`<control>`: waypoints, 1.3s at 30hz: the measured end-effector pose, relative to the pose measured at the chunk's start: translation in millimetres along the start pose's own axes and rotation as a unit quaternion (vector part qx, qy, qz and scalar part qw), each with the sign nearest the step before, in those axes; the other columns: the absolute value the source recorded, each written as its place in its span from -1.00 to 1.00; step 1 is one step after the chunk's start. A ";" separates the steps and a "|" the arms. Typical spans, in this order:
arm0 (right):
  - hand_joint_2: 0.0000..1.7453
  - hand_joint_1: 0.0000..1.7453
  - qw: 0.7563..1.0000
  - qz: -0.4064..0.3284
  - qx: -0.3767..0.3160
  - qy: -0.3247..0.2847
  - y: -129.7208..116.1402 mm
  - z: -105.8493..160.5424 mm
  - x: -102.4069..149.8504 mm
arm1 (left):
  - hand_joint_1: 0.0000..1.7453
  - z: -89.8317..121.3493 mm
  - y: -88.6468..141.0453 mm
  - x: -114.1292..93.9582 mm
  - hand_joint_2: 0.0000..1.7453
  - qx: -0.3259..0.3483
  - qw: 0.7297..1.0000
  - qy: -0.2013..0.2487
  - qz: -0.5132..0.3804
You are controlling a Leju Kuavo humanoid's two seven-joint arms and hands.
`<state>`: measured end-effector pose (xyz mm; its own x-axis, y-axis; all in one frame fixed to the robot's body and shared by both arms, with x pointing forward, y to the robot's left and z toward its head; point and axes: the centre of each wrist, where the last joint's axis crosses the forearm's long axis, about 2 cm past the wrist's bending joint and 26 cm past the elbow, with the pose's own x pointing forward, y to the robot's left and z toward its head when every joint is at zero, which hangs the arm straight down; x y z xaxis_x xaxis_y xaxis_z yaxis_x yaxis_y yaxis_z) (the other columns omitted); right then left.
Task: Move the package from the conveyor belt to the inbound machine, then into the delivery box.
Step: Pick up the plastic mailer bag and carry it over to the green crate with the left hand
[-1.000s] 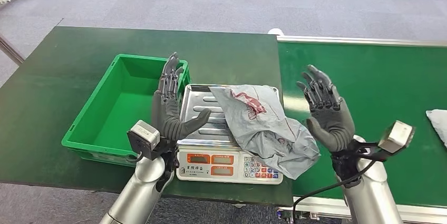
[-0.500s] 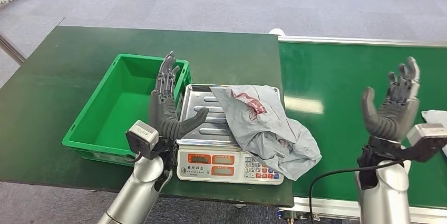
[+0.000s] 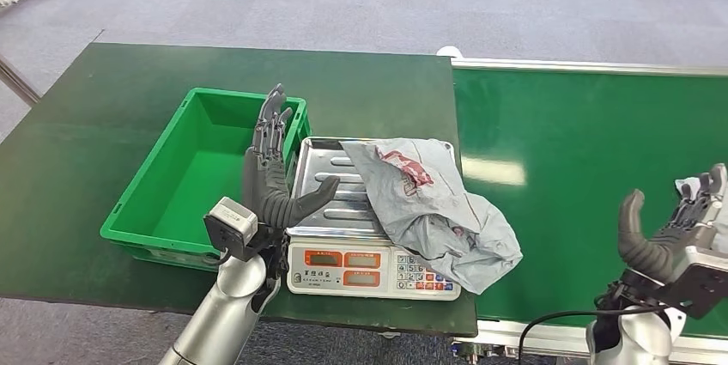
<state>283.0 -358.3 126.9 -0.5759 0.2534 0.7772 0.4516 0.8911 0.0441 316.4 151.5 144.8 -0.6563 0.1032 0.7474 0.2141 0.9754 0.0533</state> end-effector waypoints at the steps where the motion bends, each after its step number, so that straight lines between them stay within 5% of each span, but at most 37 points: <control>1: 1.00 -1.00 1.000 0.001 -0.002 0.001 -0.2 0.7 -0.2 | -1.00 0.0 0.0 0.0 1.00 0.000 1.000 0.000 0.000; 4: 1.00 -1.00 1.000 0.016 -0.004 0.002 -1.0 2.6 -0.7 | -1.00 0.0 0.0 0.0 1.00 0.000 1.000 0.000 0.000; 10: 1.00 -1.00 0.986 0.168 0.015 0.013 1.3 27.5 -14.8 | -1.00 -0.4 0.1 0.4 1.00 0.000 1.000 -0.001 0.000; 18: 1.00 -1.00 0.982 0.163 0.053 0.084 11.9 58.6 -38.5 | -1.00 -1.1 0.8 1.5 1.00 -0.001 1.000 -0.004 -0.001; 39: 1.00 -1.00 0.981 0.100 0.085 0.143 25.0 81.2 -49.4 | -1.00 4.8 -0.7 -3.2 1.00 -0.017 1.000 0.006 -0.014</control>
<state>267.4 -318.0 38.6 -0.2622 0.3350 0.9050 0.4015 0.8907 -0.2134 314.9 151.4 139.2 -0.6542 0.0728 0.7528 0.2195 0.9708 0.0969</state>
